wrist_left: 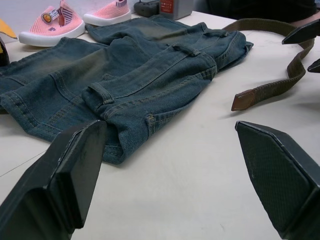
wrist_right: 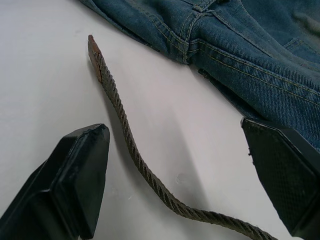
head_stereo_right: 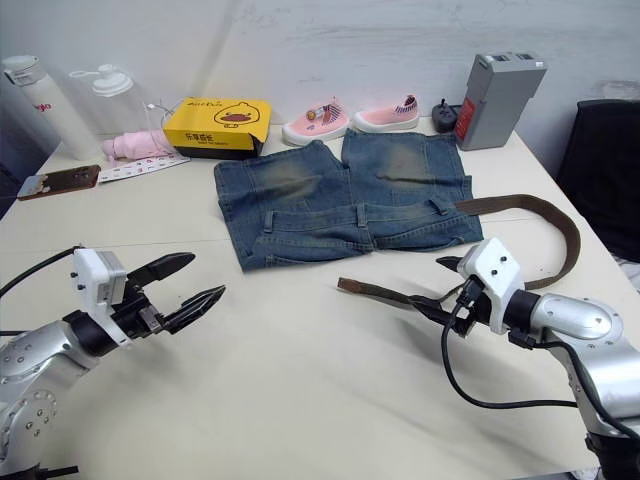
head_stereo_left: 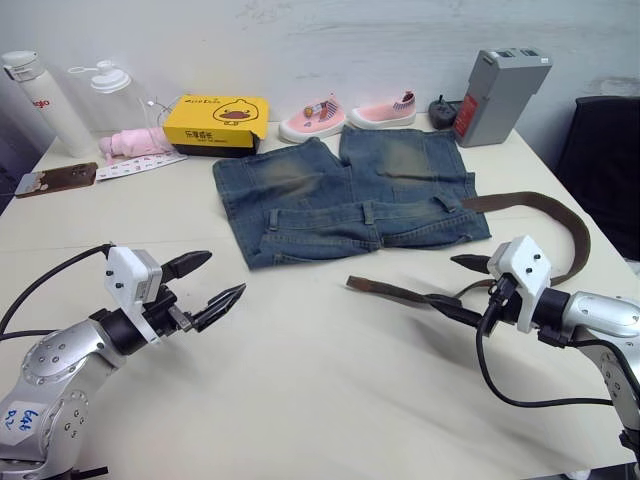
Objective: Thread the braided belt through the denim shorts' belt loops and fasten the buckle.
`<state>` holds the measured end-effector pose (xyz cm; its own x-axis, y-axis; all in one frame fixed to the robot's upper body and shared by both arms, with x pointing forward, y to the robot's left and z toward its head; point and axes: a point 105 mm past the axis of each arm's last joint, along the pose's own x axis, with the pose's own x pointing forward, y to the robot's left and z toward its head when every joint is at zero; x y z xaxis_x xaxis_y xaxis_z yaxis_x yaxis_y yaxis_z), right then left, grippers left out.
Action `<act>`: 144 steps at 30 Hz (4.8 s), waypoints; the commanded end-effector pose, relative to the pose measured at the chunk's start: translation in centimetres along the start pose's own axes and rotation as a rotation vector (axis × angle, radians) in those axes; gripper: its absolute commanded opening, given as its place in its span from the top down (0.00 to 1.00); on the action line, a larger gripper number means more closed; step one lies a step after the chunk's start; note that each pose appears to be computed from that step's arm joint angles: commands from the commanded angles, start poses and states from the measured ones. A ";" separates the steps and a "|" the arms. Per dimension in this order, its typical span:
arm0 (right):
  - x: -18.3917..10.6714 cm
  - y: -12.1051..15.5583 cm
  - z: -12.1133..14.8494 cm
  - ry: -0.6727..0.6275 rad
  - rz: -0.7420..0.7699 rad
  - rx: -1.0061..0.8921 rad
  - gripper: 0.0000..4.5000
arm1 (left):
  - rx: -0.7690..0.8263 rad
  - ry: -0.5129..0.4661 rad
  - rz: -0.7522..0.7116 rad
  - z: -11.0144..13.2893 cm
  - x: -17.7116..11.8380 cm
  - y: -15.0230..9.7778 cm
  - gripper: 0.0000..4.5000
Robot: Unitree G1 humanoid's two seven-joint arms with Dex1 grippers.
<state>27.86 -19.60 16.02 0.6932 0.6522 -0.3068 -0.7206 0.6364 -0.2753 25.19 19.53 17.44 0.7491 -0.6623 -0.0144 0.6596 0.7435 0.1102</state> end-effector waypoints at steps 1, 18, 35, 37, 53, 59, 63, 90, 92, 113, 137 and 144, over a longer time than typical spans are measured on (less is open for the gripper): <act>-0.4 -0.1 1.2 -0.038 -0.011 -0.025 0.00 | 0.024 -0.031 -0.013 0.9 -0.1 -0.2 0.00; 1.0 2.1 1.2 0.035 0.176 -0.051 0.00 | 0.029 -0.001 -0.038 0.4 -0.1 -0.4 0.00; 3.1 2.0 -3.2 0.278 0.263 -0.075 0.89 | 0.029 0.002 -0.092 0.5 0.2 -1.6 0.00; 3.2 2.6 -2.0 0.232 0.301 -0.140 0.99 | 0.023 0.000 -0.153 0.8 0.7 -2.3 0.00; 3.9 6.9 6.8 -0.040 0.481 -0.570 0.99 | -0.057 0.105 -0.720 0.0 5.6 -7.1 0.00; 3.8 7.5 7.2 -0.050 0.481 -0.556 1.00 | -0.048 0.073 -0.721 -0.3 7.1 -7.3 0.06; 3.7 7.6 7.3 -0.052 0.469 -0.540 1.00 | -0.059 0.055 -0.746 -0.1 6.9 -7.5 0.39; -4.0 2.6 12.9 -0.568 0.384 0.449 0.54 | -0.646 -0.100 -0.673 2.6 7.6 -9.1 1.00; -4.1 4.2 12.7 -0.568 0.462 0.560 0.54 | -0.670 -0.117 -0.680 3.4 7.6 -9.2 1.00; 3.0 5.9 13.7 -0.730 0.519 1.245 0.54 | -0.753 -0.153 -0.706 6.2 7.7 -9.4 1.00; 0.6 0.7 11.1 -0.897 0.221 1.367 1.00 | -0.264 0.073 -0.548 1.7 10.3 -7.7 0.17; -1.5 -0.8 9.9 -0.955 0.086 1.378 1.00 | 0.403 0.174 -0.414 -2.2 16.2 -3.5 0.01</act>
<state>28.42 -16.94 24.33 0.8131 0.3783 0.4424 -0.5173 0.1210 0.8472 34.07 6.51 14.45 0.4347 -0.8543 -0.2851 0.8888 0.3560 0.2885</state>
